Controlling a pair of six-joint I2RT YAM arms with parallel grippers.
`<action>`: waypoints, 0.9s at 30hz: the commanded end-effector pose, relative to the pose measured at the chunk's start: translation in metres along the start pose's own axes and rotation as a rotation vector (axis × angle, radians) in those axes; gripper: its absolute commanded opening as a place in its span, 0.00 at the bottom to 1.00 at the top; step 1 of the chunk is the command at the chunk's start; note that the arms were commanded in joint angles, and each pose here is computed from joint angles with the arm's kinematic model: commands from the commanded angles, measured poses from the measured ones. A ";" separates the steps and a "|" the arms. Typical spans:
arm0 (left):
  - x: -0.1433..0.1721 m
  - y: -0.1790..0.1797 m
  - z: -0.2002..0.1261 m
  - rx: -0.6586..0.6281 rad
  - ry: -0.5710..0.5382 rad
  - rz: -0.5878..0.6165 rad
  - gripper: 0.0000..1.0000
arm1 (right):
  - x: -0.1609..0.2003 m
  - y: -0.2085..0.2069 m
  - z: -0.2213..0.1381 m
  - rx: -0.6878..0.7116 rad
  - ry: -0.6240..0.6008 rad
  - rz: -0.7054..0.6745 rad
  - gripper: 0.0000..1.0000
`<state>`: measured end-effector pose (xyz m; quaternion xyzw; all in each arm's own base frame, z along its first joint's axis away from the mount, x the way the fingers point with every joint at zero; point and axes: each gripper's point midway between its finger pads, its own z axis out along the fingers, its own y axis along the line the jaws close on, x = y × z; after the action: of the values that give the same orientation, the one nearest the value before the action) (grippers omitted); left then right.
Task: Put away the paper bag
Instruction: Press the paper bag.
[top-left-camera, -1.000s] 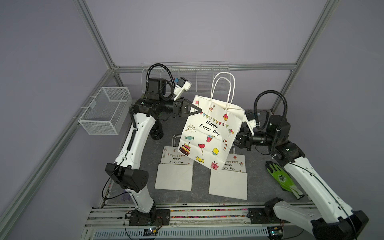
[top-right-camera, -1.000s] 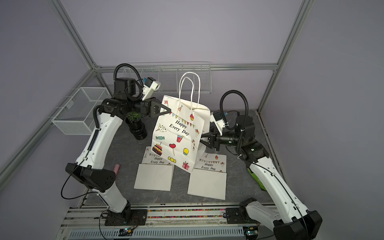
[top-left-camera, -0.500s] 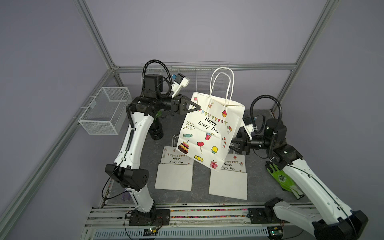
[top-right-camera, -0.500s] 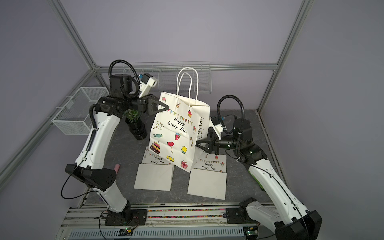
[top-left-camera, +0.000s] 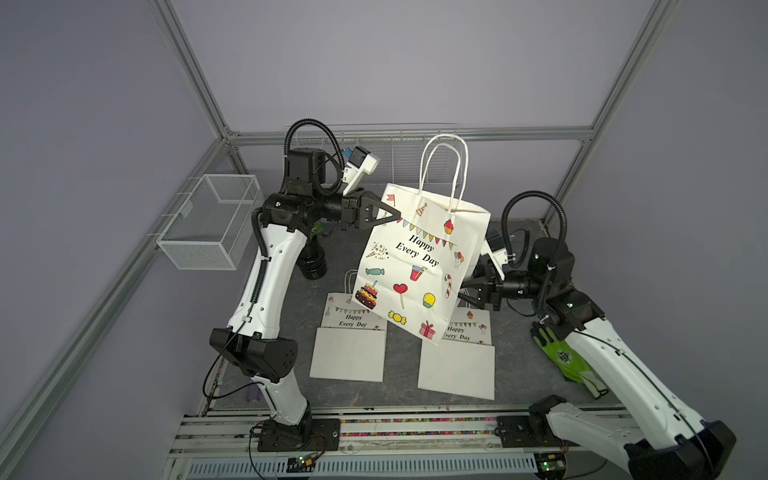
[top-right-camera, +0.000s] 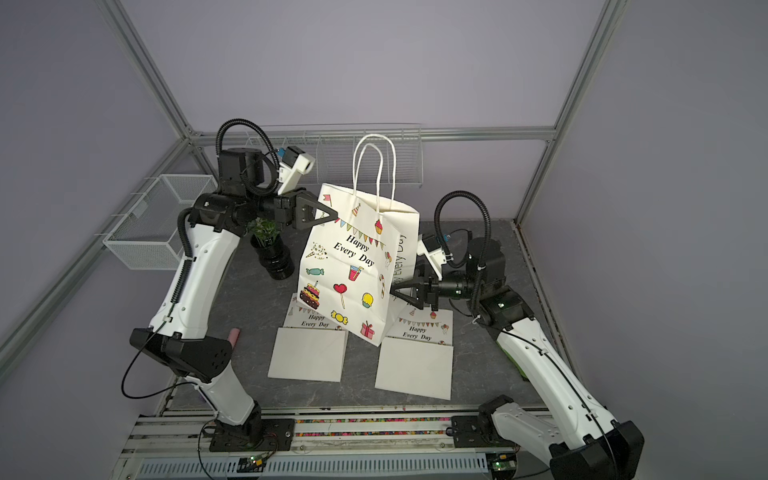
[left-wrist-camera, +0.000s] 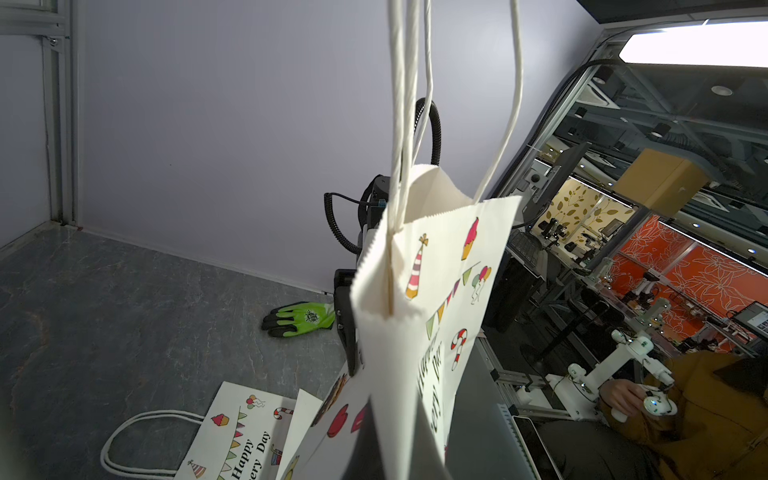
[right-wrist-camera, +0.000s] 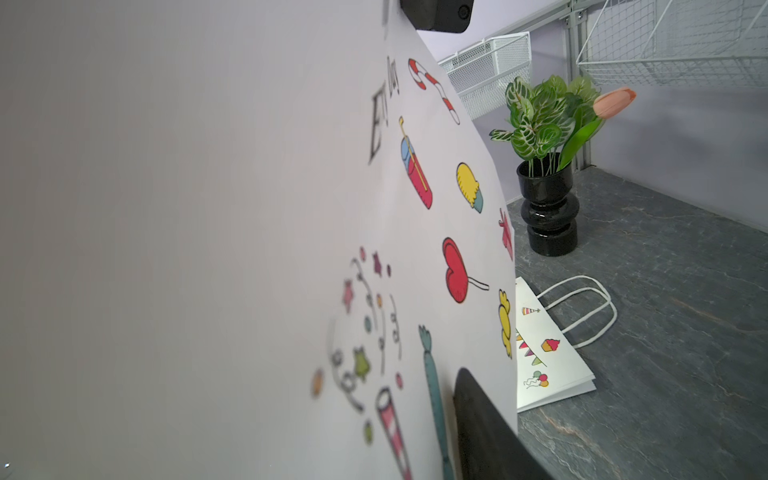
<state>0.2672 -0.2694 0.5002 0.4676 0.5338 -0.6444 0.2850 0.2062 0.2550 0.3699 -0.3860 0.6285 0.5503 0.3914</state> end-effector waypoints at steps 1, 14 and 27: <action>-0.007 -0.022 -0.003 0.058 -0.001 0.048 0.02 | 0.004 0.010 0.001 -0.042 -0.001 -0.006 0.45; -0.002 -0.006 -0.016 0.006 -0.019 0.013 0.02 | -0.005 -0.028 -0.034 0.417 -0.007 -0.020 0.81; 0.002 -0.009 -0.031 -0.037 -0.039 0.031 0.03 | -0.027 0.007 -0.017 0.292 -0.178 -0.044 0.82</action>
<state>0.2912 -0.2424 0.4823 0.4260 0.5688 -0.6370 0.2987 0.1970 0.2281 0.4066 -0.2986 0.6499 0.4724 0.5151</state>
